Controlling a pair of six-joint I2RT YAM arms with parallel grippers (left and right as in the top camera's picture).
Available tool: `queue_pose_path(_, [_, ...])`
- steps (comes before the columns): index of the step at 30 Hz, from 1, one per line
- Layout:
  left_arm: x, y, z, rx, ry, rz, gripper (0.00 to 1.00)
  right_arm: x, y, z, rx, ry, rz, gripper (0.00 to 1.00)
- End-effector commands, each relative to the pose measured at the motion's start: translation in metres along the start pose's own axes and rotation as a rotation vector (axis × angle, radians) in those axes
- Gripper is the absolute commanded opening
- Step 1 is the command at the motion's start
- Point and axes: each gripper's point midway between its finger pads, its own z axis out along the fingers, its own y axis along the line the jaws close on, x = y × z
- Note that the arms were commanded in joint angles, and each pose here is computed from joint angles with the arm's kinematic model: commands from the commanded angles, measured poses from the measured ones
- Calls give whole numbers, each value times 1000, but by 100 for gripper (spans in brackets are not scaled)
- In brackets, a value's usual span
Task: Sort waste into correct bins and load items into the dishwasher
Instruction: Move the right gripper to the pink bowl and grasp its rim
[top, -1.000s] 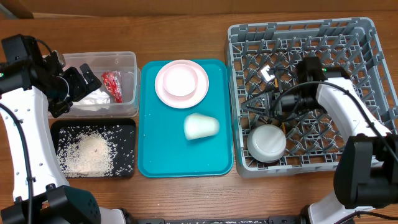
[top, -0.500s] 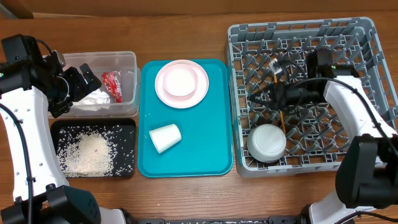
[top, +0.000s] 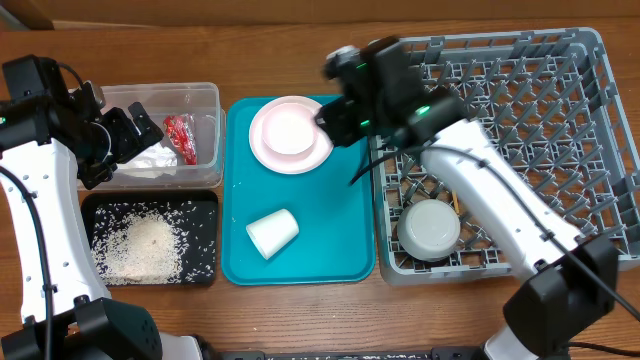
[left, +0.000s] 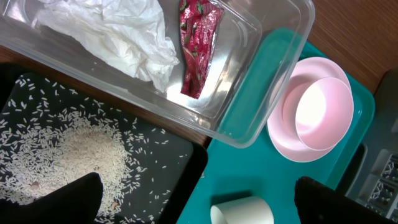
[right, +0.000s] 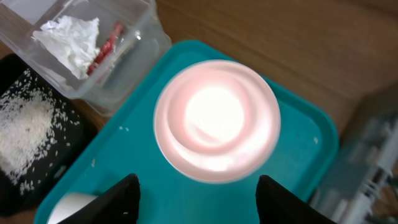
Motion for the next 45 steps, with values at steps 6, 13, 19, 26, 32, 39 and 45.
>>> queue_pose_path(6, [-3,-4,-9,6,-29,23,100,-4,38,64,141,-32,-208,60])
queue_pose_path(13, [-3,-4,-9,6,-29,23,100,31,28,126,143,51,-240,60])
queue_pose_path(19, [-3,-4,-9,6,-29,23,100,43,24,153,143,63,-240,60])
queue_pose_path(26, [-3,-4,-9,6,-29,23,100,50,27,155,117,84,-238,49])
queue_pose_path(32, [-3,-4,-9,6,-29,23,100,61,24,164,118,110,-237,48])
queue_pose_path(39, [-3,-4,-9,6,-29,23,100,67,23,167,119,127,-237,28])
queue_pose_path(45, [-3,-4,-9,6,-29,23,100,75,22,165,120,162,-235,24])
